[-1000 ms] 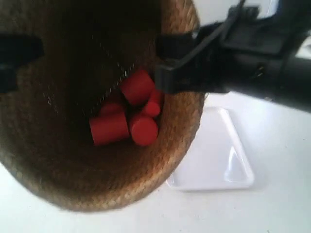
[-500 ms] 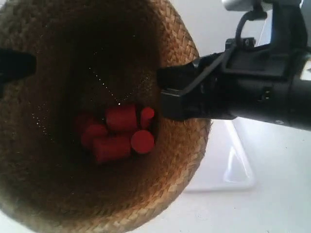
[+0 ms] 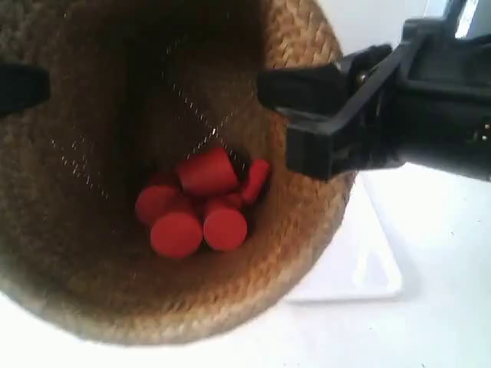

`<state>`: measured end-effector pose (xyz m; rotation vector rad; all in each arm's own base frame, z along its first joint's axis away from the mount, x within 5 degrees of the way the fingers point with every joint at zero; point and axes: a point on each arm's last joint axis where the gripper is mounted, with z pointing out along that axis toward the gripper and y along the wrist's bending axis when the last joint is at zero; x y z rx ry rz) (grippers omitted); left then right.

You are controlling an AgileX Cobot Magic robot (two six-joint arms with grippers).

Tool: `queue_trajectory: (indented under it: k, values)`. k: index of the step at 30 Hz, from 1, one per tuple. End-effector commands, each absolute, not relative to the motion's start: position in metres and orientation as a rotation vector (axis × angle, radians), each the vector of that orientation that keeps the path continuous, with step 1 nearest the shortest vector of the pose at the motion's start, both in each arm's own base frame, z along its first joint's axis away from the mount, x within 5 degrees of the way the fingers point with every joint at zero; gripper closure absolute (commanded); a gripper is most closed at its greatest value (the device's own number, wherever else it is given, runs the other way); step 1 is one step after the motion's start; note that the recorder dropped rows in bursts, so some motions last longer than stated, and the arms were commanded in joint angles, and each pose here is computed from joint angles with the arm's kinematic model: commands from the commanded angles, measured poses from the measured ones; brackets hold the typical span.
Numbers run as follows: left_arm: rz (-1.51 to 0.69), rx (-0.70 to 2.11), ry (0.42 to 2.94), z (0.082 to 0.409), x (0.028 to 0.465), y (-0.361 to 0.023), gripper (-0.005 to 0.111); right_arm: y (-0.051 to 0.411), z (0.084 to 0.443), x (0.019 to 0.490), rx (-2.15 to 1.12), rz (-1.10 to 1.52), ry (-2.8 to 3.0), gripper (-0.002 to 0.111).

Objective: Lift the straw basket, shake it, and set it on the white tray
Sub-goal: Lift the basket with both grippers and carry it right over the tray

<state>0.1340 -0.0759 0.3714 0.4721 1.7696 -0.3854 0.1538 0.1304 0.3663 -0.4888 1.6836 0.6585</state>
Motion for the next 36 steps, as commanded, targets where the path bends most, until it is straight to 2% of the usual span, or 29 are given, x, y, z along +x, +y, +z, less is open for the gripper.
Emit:
queue_trajectory:
  k: [1,3,6,9,12,15,18,20,22,24,27,30,34,36]
  values:
    - [-0.429,0.389,1.844,0.341,0.155,-0.086,0.107,0.132,0.353,0.177,-0.355,0.642,1.725,0.108]
    - [-0.498,0.393,1.837,0.357,0.141,-0.086,0.107,0.134,0.365,0.164,-0.412,0.735,1.803,0.108]
    - [-0.472,0.483,1.68,0.381,0.12,-0.08,0.107,0.13,0.386,0.143,-0.522,0.757,1.746,0.108]
    - [-0.335,0.556,1.647,0.367,0.134,-0.081,0.107,0.127,0.373,0.16,-0.48,0.602,1.637,0.108]
    - [-0.335,0.479,1.82,0.345,0.156,-0.082,0.107,0.131,0.35,0.185,-0.366,0.588,1.718,0.108]
    - [-0.403,0.467,1.87,0.368,0.139,-0.078,0.107,0.135,0.368,0.169,-0.42,0.731,1.836,0.108]
    - [-0.376,0.481,1.763,0.387,0.125,-0.071,0.107,0.126,0.389,0.156,-0.426,0.739,1.745,0.108]
    - [-0.278,0.518,1.761,0.372,0.136,-0.071,0.107,0.125,0.382,0.167,-0.412,0.639,1.668,0.108]
    - [-0.263,0.491,1.844,0.346,0.156,-0.075,0.107,0.129,0.365,0.184,-0.377,0.579,1.679,0.108]
    - [-0.321,0.42,1.941,0.341,0.161,-0.077,0.107,0.135,0.36,0.188,-0.388,0.62,1.763,0.108]
    - [-0.465,0.407,1.965,0.372,0.137,-0.077,0.107,0.138,0.387,0.162,-0.482,0.771,1.83,0.108]
    - [-0.431,0.468,1.799,0.395,0.122,-0.071,0.107,0.134,0.405,0.146,-0.484,0.8,1.703,0.108]
    - [-0.353,0.452,1.848,0.352,0.153,-0.077,0.107,0.138,0.367,0.177,-0.397,0.627,1.648,0.108]
    - [-0.412,0.419,1.931,0.351,0.155,-0.081,0.107,0.144,0.359,0.183,-0.385,0.665,1.735,0.108]
